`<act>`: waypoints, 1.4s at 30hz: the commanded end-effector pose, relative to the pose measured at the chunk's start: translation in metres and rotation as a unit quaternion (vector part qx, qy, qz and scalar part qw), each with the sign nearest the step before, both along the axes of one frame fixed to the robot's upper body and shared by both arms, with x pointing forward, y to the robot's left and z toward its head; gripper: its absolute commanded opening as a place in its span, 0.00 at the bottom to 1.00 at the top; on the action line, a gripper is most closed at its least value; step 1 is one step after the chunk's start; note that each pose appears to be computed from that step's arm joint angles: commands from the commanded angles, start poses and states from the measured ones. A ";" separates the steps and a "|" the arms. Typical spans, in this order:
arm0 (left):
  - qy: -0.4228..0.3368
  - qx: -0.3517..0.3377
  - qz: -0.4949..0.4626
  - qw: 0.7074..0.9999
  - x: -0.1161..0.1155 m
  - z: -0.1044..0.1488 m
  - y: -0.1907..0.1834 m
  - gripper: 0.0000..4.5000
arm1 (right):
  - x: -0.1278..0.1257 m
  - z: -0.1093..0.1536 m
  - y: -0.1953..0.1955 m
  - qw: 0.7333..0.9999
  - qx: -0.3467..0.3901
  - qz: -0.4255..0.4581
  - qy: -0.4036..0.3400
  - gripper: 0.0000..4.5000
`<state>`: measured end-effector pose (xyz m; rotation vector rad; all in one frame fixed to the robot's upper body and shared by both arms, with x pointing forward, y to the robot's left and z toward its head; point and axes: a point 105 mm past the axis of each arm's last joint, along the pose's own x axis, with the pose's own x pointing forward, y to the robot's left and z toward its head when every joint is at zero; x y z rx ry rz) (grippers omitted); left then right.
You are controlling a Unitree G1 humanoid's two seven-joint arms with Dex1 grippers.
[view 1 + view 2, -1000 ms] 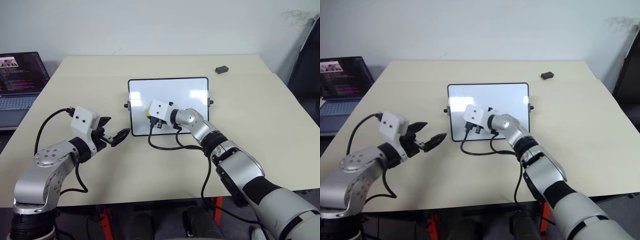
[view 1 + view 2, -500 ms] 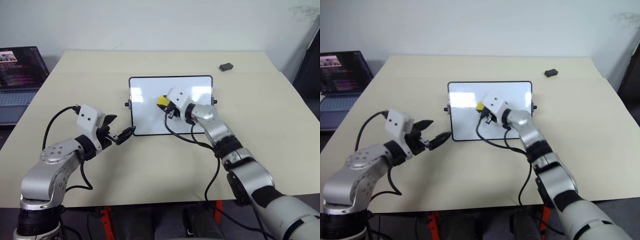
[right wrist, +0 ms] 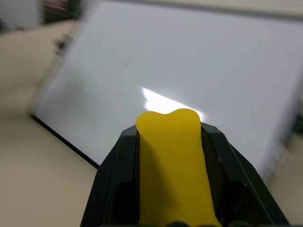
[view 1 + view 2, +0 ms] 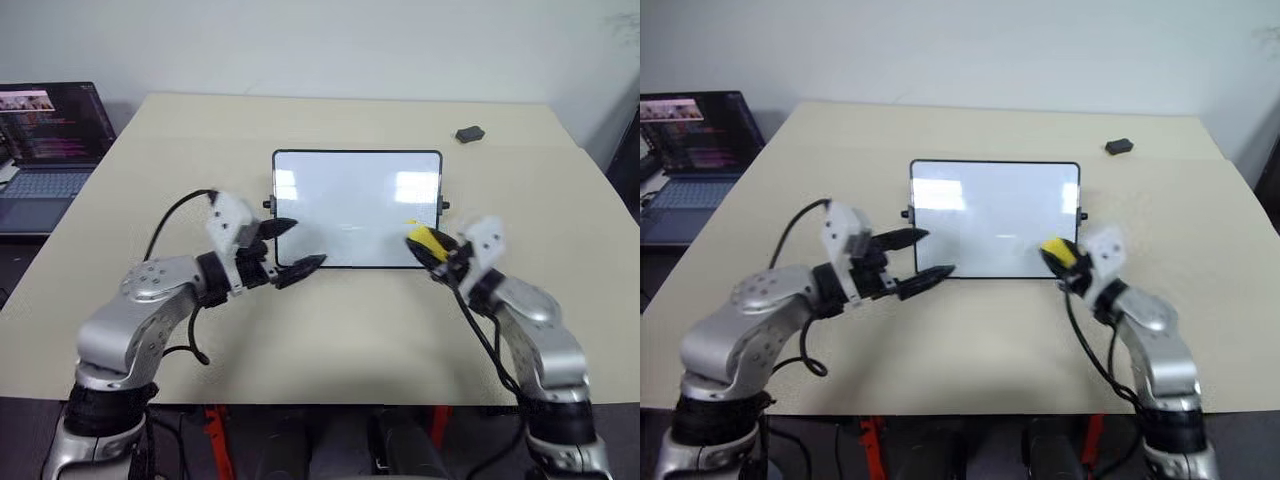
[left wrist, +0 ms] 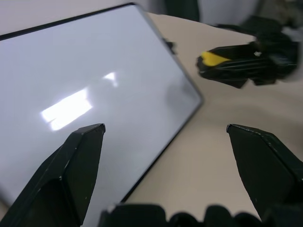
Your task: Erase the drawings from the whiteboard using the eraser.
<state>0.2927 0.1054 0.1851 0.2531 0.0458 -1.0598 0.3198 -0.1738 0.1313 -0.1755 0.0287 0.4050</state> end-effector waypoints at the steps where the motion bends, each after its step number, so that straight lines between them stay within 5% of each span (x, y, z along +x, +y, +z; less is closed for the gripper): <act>1: -0.040 0.041 -0.074 0.996 -0.007 0.005 -0.016 1.00 | -0.005 0.006 -0.028 0.997 -0.016 -0.069 -0.021 0.29; 11: -0.065 0.064 -0.172 0.981 -0.005 -0.002 -0.054 1.00 | 0.002 -0.022 -0.061 0.982 0.028 -0.178 0.056 0.29; 25: -0.058 0.057 -0.154 0.985 -0.008 -0.010 -0.054 1.00 | 0.025 -0.023 -0.069 0.969 0.086 -0.213 0.097 0.29; 34: -0.057 0.035 -0.140 0.988 -0.006 -0.007 -0.055 1.00 | 0.029 -0.016 -0.069 0.970 0.092 -0.212 0.078 0.95; 42: -0.060 -0.043 -0.067 0.995 0.007 0.011 -0.040 1.00 | 0.005 0.038 -0.045 0.985 0.081 -0.140 -0.054 0.99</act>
